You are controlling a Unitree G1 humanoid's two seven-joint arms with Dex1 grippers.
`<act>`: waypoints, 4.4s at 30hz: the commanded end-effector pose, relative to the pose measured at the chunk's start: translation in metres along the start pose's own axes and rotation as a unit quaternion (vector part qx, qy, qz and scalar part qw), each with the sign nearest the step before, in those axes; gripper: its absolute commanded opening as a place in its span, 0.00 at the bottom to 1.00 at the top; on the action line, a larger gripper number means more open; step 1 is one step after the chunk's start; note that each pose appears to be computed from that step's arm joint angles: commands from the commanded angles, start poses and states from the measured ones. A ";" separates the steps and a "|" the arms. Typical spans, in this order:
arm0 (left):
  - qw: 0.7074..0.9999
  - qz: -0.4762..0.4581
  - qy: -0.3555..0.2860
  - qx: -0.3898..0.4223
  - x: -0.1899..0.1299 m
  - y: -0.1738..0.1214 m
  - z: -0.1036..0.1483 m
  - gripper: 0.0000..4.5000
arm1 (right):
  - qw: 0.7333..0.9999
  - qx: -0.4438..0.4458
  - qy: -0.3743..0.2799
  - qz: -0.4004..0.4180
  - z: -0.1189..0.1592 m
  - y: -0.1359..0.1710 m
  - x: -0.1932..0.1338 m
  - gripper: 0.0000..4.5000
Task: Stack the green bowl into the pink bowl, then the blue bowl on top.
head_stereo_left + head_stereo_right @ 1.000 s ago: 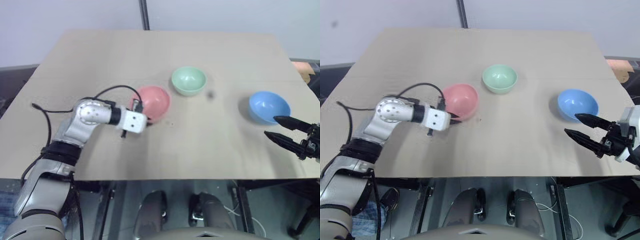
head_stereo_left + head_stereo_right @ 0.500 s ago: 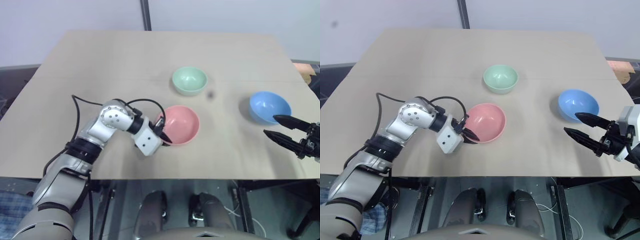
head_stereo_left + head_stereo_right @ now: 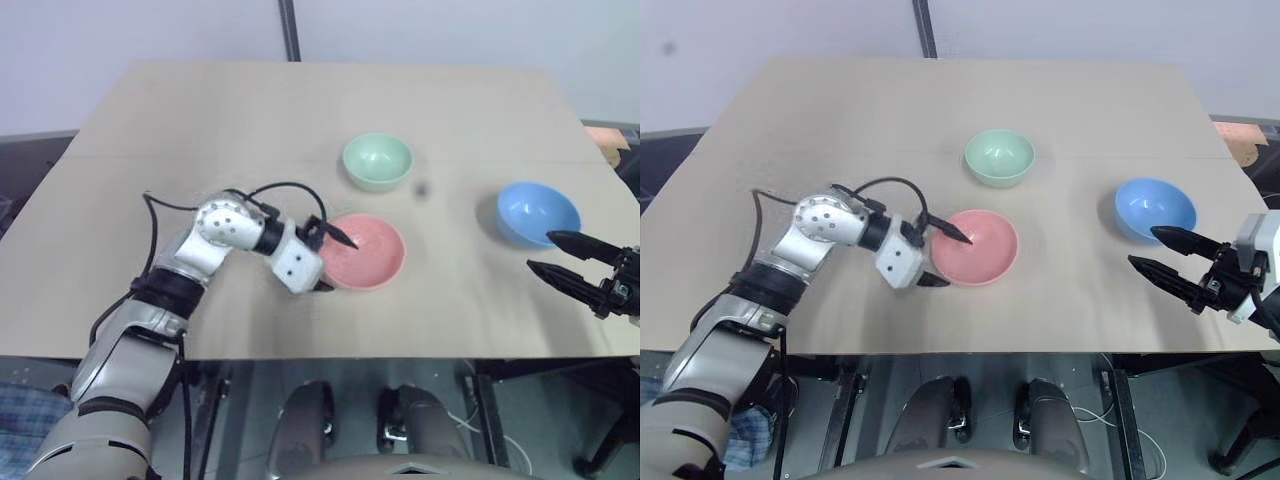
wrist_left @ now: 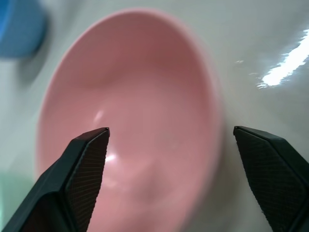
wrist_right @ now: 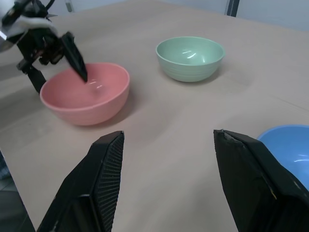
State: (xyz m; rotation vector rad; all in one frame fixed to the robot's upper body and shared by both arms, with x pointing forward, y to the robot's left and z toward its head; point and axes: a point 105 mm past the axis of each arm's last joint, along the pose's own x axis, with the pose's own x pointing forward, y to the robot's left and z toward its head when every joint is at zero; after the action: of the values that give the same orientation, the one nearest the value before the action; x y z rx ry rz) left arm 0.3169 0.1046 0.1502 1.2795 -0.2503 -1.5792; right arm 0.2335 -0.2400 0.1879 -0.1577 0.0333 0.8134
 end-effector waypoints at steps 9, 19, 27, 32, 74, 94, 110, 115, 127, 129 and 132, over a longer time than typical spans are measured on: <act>0.932 0.249 0.004 -0.263 -0.079 0.020 -0.022 0.99 | 0.999 -0.016 -0.022 0.023 0.010 0.004 0.007 0.73; 0.949 0.245 0.122 -0.159 -0.074 0.042 -0.063 0.99 | 0.998 -0.019 -0.026 0.050 0.014 0.001 0.022 0.73; 0.969 0.183 0.157 -0.047 -0.033 0.077 -0.069 0.99 | 0.998 -0.024 -0.026 0.042 0.014 0.002 0.020 0.73; 0.968 0.179 0.177 -0.013 -0.009 0.094 -0.069 0.99 | 0.999 -0.026 -0.027 0.024 0.015 0.003 0.014 0.73; 0.967 0.133 0.175 0.126 0.000 0.143 -0.026 0.02 | 0.999 -0.031 -0.026 0.005 0.018 0.005 0.000 0.73; 0.978 -0.135 -0.041 0.152 -0.021 0.046 0.075 0.02 | 0.999 -0.032 -0.029 0.003 0.017 0.003 0.003 0.73; 0.977 -0.153 0.005 0.147 -0.028 0.046 0.060 0.02 | 0.999 -0.032 -0.031 -0.004 0.015 0.003 0.002 0.73; 0.977 -0.153 0.012 0.150 -0.030 0.047 0.058 0.28 | 0.999 -0.032 -0.031 -0.006 0.014 0.003 0.002 0.73; 0.997 -0.059 -0.004 0.054 -0.057 0.071 0.055 0.99 | 0.999 -0.035 -0.026 -0.003 0.015 0.000 0.003 0.73; 0.998 -0.033 -0.047 -0.019 -0.066 0.070 0.059 0.99 | 0.999 -0.034 -0.021 -0.011 0.015 -0.003 0.004 0.73; 0.992 0.005 -0.075 -0.101 -0.087 0.071 0.058 0.99 | 0.999 -0.029 -0.006 -0.029 0.011 -0.010 0.007 0.73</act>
State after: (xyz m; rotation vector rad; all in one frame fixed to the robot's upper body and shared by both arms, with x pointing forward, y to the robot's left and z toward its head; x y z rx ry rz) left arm 0.3062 0.1102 0.2565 1.0923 -0.1702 -1.6791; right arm 0.2420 -0.2376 0.1944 -0.1802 -0.0036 0.7806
